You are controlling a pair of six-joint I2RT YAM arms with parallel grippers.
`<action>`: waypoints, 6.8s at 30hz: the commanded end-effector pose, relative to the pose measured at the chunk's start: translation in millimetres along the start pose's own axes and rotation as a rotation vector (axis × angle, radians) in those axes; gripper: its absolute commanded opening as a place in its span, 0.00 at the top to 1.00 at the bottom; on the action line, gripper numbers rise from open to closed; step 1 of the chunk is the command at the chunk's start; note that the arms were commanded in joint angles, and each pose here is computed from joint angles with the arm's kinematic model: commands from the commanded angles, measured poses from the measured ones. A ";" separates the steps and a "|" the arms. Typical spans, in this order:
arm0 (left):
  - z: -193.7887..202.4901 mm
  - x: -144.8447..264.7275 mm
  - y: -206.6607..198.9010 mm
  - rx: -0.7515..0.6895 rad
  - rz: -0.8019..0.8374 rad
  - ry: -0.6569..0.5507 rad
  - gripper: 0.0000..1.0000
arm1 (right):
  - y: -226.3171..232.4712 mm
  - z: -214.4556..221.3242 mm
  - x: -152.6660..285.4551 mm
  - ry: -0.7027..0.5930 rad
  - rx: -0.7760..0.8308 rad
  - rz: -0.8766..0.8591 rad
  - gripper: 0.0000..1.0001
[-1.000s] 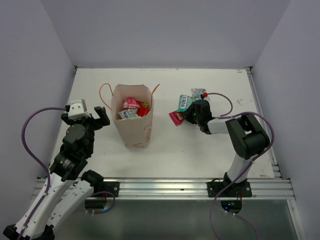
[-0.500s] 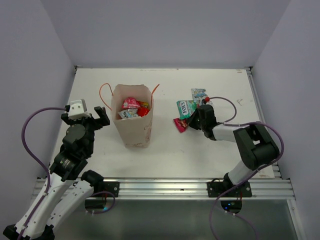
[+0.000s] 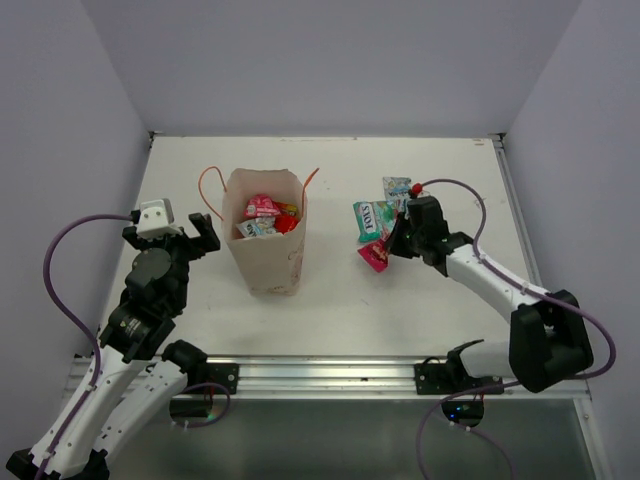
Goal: Place the snacks into the paper bag
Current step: Pick up the snack from the center of the board, then place the snack in the paper bag, then pick up the snack from the center of the board.
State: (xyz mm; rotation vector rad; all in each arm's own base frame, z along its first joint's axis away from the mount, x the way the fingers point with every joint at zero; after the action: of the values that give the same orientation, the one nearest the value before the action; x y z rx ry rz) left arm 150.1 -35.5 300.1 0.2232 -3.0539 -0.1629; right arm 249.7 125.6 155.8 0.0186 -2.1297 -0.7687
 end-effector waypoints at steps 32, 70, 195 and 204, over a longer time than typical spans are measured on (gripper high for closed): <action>-2.6 -2.8 -2.3 0.023 0.004 -0.028 0.00 | 147.8 -130.6 161.3 -0.376 0.286 -0.369 1.00; -1.7 -3.9 -2.4 0.015 -0.004 -0.020 0.00 | 319.2 1.6 142.6 -0.485 0.660 -0.443 1.00; -3.4 -1.6 -1.9 0.022 0.013 -0.032 0.00 | 52.4 -170.8 9.5 -0.371 -0.070 -0.005 0.04; -3.6 -0.5 -0.5 0.021 0.008 -0.037 0.00 | 36.5 -182.4 -46.0 -0.282 0.031 0.081 0.04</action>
State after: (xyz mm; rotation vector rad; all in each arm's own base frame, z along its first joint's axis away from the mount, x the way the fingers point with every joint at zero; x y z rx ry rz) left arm 149.4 -36.2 300.6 0.2026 -3.0592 -0.1596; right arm 402.4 72.7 207.7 -0.2378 -2.3168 -0.7361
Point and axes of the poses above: each gripper's point midway between its finger pads, its own x axis back along the fingers, its own y axis along the line the jaws close on, z = x × y, the point moved 10 cm from there along x, back along the fingers, and after that the axes turned 15 degrees about -x, right-handed, at the moved point
